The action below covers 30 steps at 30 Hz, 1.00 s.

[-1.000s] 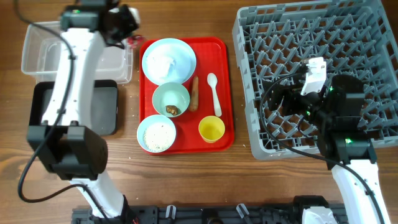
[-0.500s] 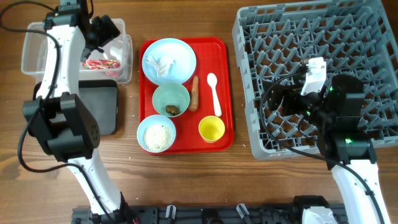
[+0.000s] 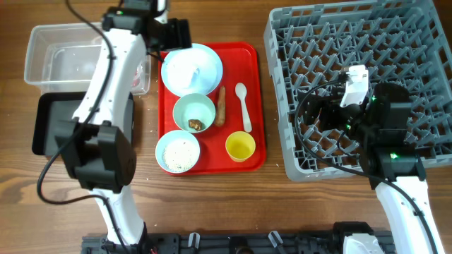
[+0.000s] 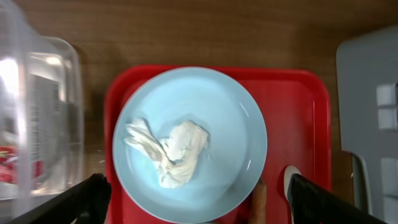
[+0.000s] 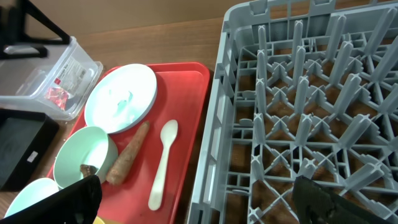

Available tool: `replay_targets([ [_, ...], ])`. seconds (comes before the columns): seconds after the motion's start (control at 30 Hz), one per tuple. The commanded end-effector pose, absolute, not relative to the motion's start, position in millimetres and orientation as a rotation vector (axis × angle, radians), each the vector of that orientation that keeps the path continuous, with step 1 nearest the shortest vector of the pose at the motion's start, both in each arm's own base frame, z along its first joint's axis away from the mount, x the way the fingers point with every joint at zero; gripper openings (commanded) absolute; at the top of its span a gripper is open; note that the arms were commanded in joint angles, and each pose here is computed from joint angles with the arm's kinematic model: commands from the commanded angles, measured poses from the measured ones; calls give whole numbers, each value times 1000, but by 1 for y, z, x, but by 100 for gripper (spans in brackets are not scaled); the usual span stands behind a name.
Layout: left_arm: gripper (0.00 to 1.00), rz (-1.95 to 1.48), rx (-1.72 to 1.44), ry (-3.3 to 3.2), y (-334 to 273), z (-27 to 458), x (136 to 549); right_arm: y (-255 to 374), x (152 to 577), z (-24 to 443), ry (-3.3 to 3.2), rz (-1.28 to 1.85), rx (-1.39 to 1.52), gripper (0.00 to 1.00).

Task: Sort waste into correct bins and load items into the dishwasher rack
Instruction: 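Grasp the white tissue on the plate with the left gripper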

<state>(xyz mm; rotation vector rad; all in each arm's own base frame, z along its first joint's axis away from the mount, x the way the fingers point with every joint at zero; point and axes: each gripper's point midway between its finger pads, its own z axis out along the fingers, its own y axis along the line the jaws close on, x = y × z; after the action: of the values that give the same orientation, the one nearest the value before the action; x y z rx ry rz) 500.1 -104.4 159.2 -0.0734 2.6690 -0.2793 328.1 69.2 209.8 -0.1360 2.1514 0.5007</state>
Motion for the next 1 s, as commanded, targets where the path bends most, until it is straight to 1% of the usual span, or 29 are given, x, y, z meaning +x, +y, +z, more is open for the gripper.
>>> replay_targets([
  [0.0,89,-256,-19,2819,-116,92,490,74,331,219,2137,530,-136,100],
  [0.17,80,-240,-21,2894,-118,45,490,74,331,218,2138,530,-135,100],
  [0.27,78,-229,-26,2941,-117,22,486,74,331,218,2139,530,-136,100],
  [0.33,73,-223,-28,2966,-117,10,483,74,331,218,2139,530,-136,100],
  [0.37,68,-221,-29,2974,-117,6,483,74,331,218,2139,530,-136,100],
  [0.43,46,-217,-36,2992,-116,-2,481,74,331,218,2139,530,-135,100],
  [0.47,32,-217,-36,2994,-116,-3,480,74,330,218,2139,530,-135,100],
  [0.5,12,-221,-36,2996,-117,-4,480,74,330,218,2140,530,-135,100],
  [0.53,4,-227,-35,2995,-118,-4,480,74,330,218,2141,530,-135,99],
  [0.6,4,-237,-33,2987,-119,1,482,74,330,217,2142,531,-135,100],
  [0.7,4,-244,-30,2950,-119,30,487,74,330,218,2142,531,-135,100],
  [0.83,4,-275,-36,2792,-115,113,505,74,330,217,2142,531,-134,100],
  [0.87,4,-279,-45,2728,-110,142,511,74,330,217,2142,531,-135,100],
  [0.97,4,-199,-112,2588,-77,201,515,74,330,218,2142,532,-132,100],
])
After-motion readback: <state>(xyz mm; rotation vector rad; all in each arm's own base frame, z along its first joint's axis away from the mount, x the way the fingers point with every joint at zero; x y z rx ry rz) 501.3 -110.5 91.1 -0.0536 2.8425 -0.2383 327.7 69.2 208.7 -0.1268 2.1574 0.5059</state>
